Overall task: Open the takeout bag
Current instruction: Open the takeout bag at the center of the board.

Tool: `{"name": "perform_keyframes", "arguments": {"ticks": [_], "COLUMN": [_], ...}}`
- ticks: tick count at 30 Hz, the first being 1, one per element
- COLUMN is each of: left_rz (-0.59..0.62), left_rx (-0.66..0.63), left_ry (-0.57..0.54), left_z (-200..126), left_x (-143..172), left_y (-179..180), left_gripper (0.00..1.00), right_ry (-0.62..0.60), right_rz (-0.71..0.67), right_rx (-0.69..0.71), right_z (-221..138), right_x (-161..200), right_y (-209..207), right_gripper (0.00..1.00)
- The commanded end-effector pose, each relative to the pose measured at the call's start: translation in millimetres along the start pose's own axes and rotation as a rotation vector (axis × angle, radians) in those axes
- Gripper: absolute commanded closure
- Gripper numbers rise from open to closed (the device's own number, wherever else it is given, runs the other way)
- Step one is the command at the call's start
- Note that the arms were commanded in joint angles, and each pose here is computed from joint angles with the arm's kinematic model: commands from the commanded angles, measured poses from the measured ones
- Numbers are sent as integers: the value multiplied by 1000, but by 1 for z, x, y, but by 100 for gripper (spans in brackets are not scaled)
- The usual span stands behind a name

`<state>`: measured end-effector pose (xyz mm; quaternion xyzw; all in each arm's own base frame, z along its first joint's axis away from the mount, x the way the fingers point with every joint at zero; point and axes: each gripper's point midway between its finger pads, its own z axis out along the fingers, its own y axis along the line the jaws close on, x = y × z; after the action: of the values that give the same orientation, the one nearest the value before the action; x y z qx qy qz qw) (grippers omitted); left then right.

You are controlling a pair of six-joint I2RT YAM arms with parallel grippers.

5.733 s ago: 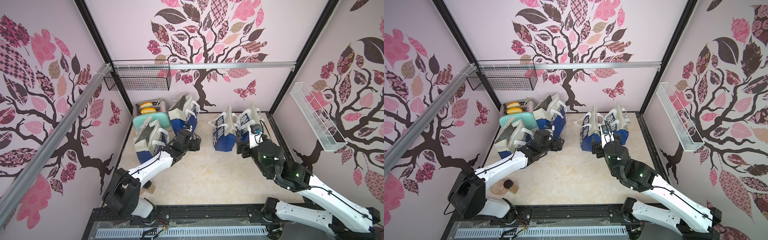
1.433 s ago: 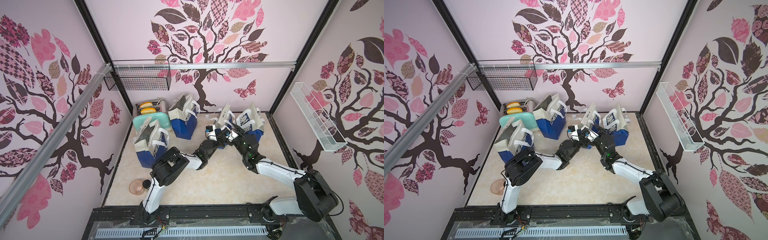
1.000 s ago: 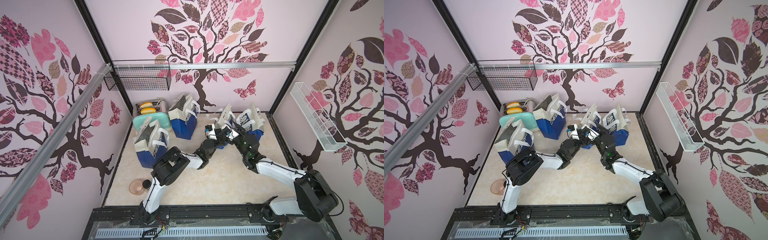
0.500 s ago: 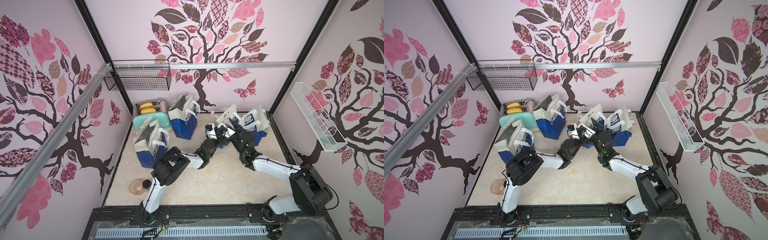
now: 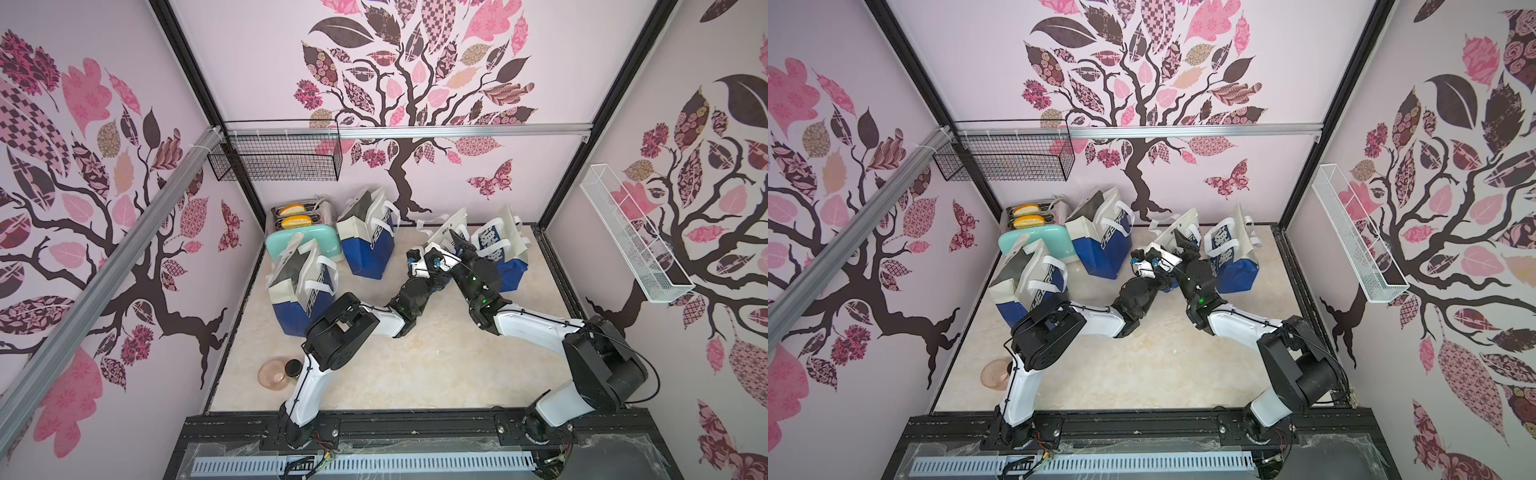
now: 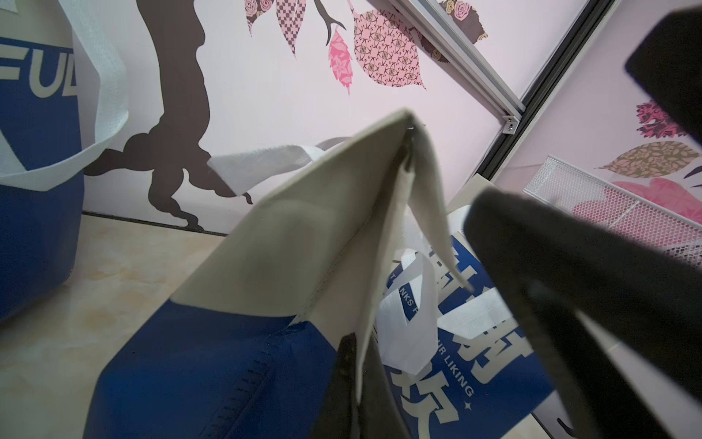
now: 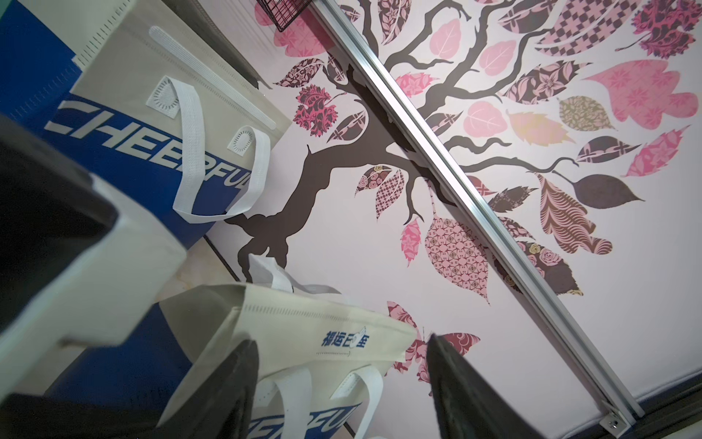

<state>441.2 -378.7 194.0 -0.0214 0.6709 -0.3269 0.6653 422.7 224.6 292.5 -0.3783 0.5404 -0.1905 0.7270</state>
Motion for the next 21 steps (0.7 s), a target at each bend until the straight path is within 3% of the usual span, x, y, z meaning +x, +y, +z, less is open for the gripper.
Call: {"name": "perform_keyframes", "arguments": {"ticks": [1,15,21], "left_rz": [19,39,58], "left_rx": [87,78,71], "left_ry": [-24,-31,-35], "left_z": [-8,-13,-15], "left_x": [-12,-17,-21], "left_y": [-31,-29,-28], "left_gripper": [100,100,100], "right_ry": [-23,24,153], "right_rz": [-16,33,83], "right_rx": [-53,-99,-70], "right_z": [6,-14,-20], "right_x": [-11,8,27], "right_y": [21,37,22], "right_gripper": [29,29,29]}}
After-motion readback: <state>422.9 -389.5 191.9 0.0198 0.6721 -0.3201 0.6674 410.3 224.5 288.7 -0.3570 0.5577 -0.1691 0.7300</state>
